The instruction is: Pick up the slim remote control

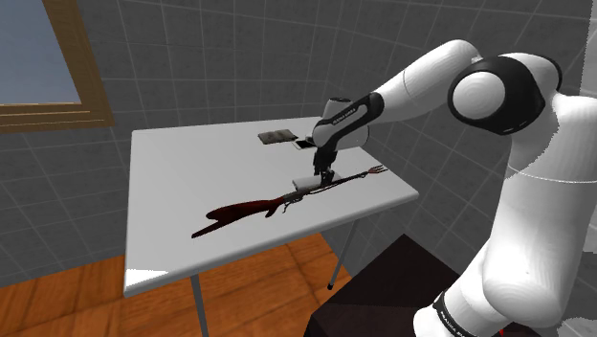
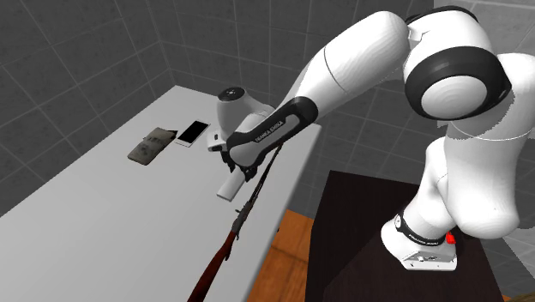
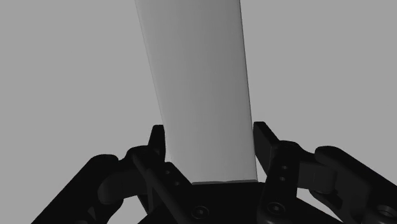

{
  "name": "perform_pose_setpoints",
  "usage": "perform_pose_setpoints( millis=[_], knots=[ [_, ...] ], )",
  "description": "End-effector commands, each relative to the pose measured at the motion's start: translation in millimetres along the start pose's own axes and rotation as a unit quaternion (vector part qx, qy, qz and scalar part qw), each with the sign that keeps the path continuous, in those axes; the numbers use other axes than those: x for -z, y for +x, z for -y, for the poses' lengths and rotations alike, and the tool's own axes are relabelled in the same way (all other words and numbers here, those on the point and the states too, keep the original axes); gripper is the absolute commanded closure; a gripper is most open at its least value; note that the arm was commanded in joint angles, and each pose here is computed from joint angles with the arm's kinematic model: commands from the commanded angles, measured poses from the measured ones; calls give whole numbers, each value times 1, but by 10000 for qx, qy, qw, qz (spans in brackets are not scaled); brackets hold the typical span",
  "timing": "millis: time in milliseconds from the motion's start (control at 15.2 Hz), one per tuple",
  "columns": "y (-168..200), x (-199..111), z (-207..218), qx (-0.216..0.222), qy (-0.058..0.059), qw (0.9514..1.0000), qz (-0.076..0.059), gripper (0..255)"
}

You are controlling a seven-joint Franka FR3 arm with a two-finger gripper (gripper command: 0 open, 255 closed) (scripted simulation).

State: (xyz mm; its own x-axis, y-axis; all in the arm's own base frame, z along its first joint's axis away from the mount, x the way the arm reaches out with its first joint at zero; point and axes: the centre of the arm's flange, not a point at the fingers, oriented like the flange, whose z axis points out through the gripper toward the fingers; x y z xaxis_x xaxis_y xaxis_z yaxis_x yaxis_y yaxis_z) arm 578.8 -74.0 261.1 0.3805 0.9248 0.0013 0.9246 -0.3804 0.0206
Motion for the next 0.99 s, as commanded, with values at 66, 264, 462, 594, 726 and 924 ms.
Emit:
perform_pose_setpoints(
  millis=[66,264,462,594,726,924],
  knots=[
    [0,13,1,-1,3,10000,1,255],
    [0,29,0,-1,3,10000,1,255],
    [0,45,0,-1,3,10000,1,255],
    [0,55,0,-1,3,10000,1,255],
    [0,66,0,-1,3,10000,1,255],
    [0,77,-1,-1,3,10000,1,255]
  ],
)
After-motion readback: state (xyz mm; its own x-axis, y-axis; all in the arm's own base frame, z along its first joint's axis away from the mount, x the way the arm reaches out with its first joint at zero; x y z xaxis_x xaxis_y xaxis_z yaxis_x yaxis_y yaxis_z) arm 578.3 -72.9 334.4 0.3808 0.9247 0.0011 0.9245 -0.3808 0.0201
